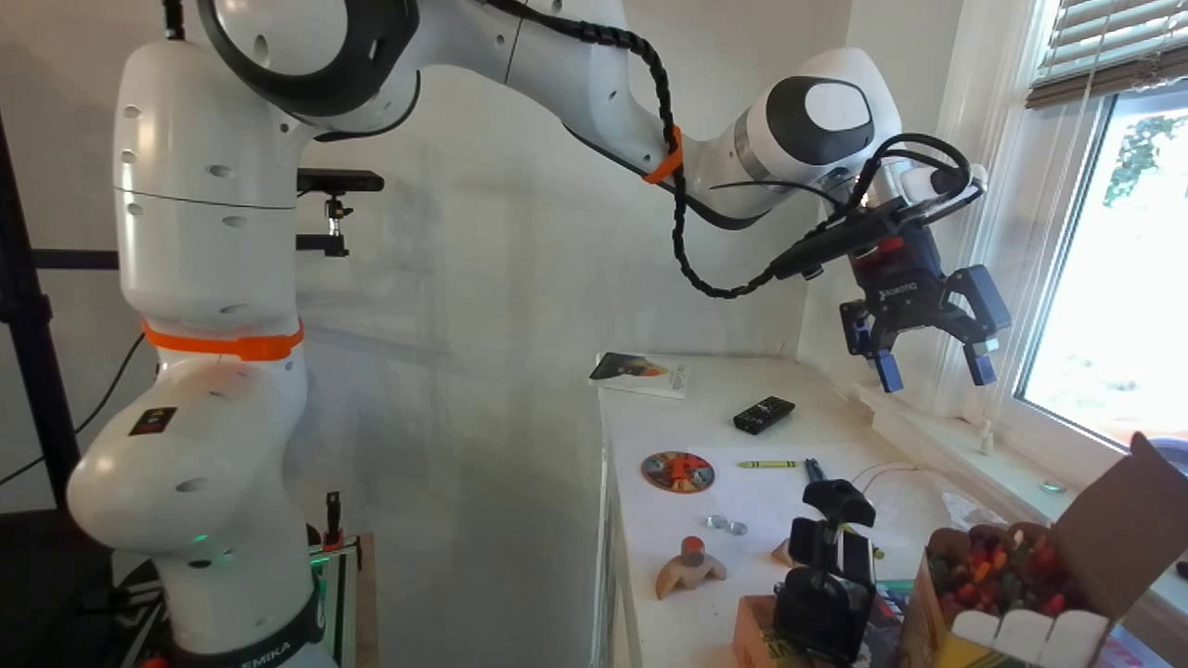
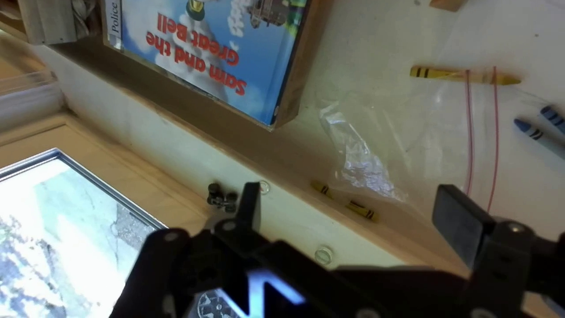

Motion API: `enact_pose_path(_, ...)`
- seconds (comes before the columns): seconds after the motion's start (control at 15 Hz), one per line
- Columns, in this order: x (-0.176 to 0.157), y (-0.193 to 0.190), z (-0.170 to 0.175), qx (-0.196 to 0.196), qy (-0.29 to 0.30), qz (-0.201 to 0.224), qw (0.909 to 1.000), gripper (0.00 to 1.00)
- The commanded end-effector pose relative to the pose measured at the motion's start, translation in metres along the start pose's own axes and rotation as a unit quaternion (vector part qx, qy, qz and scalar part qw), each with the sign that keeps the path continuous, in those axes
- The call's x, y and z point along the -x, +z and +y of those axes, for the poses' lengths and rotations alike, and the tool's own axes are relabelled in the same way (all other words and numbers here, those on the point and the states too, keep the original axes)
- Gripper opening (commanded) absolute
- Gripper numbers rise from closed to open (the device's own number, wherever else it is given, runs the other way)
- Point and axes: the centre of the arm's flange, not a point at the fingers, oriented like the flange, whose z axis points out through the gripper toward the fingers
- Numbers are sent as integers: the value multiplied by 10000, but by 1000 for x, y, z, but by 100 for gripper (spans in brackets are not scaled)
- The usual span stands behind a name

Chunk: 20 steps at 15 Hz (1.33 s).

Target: Put the plastic upright

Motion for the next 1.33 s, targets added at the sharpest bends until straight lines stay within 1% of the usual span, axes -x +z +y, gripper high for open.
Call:
enact_pose_path(0.0, -1, -5, -40, 392, 2, -97, 9992, 100)
enact_pose_path(0.2, -2, 7, -82, 972, 68, -111, 9952, 100)
enact_pose_path(0.33, 0, 20, -112, 1168, 89, -122, 9930, 100)
enact_pose_path(0.4, 0, 27, -125, 1345, 137, -90, 9908, 100)
enact_pose_path(0.6, 4, 54, -156, 1535, 301, -21, 9877, 99)
enact_pose_path(0.67, 5, 62, -163, 1634, 370, -21, 9859, 81)
enact_pose_path(0.73, 7, 69, -168, 1720, 425, 7, 9842, 74)
enact_pose_path(0.8, 8, 76, -172, 1827, 482, 70, 9820, 70)
enact_pose_path(0.93, 9, 86, -177, 2011, 549, 148, 9779, 52)
enact_pose_path(1.13, 10, 99, -183, 2111, 613, 229, 9753, 49)
enact_pose_path(1.27, 10, 102, -186, 2136, 624, 258, 9746, 56)
